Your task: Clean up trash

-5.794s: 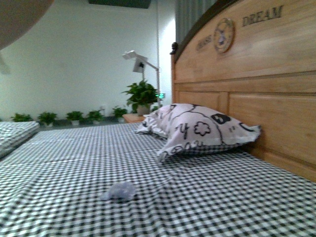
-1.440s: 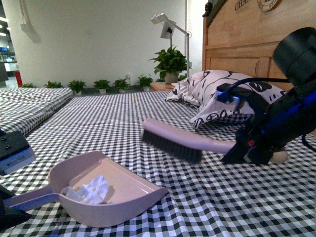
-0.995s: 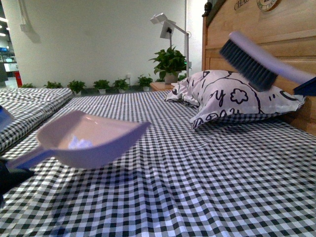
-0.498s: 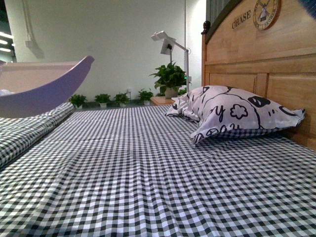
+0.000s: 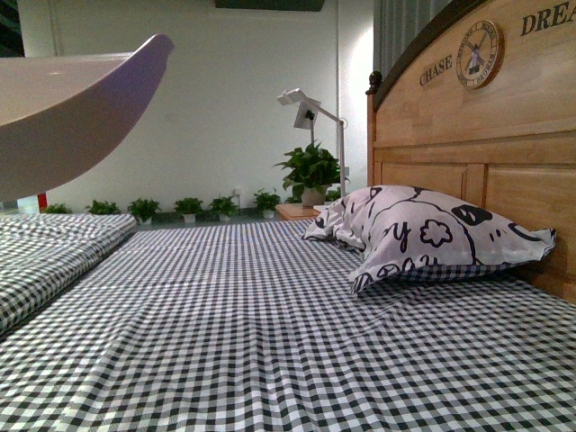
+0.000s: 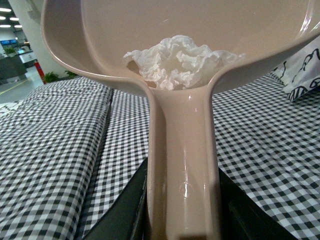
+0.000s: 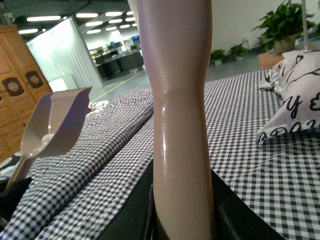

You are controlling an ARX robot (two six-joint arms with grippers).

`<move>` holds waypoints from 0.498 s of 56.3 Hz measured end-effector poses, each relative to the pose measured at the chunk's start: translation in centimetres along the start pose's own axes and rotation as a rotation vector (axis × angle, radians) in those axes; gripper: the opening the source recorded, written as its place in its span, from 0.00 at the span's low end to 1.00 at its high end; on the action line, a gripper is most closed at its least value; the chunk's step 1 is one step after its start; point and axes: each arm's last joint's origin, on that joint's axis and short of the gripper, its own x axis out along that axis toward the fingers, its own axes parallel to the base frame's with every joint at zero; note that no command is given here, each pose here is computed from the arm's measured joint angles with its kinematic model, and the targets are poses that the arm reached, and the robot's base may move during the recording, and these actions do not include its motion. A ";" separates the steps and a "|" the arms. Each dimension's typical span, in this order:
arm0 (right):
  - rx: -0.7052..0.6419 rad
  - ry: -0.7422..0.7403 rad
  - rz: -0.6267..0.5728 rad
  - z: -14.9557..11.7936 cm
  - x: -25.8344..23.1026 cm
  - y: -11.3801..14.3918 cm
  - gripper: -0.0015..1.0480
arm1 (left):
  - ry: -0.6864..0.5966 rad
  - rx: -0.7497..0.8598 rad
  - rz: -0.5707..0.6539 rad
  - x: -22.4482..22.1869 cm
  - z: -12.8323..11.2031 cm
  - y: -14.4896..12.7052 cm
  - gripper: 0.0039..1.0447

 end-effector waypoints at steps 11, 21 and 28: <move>-0.001 -0.073 -0.083 -0.6 -1.0 1.8 0.19 | -0.003 -0.020 0.026 -1.7 -0.5 -1.3 0.26; -0.031 -0.123 -0.167 -0.9 -2.1 2.1 0.19 | -0.015 -0.049 0.074 -3.0 -0.6 -2.3 0.26; -0.064 -0.139 -0.208 -1.0 -2.6 2.1 0.19 | -0.024 -0.084 0.093 -3.6 -0.7 -3.1 0.26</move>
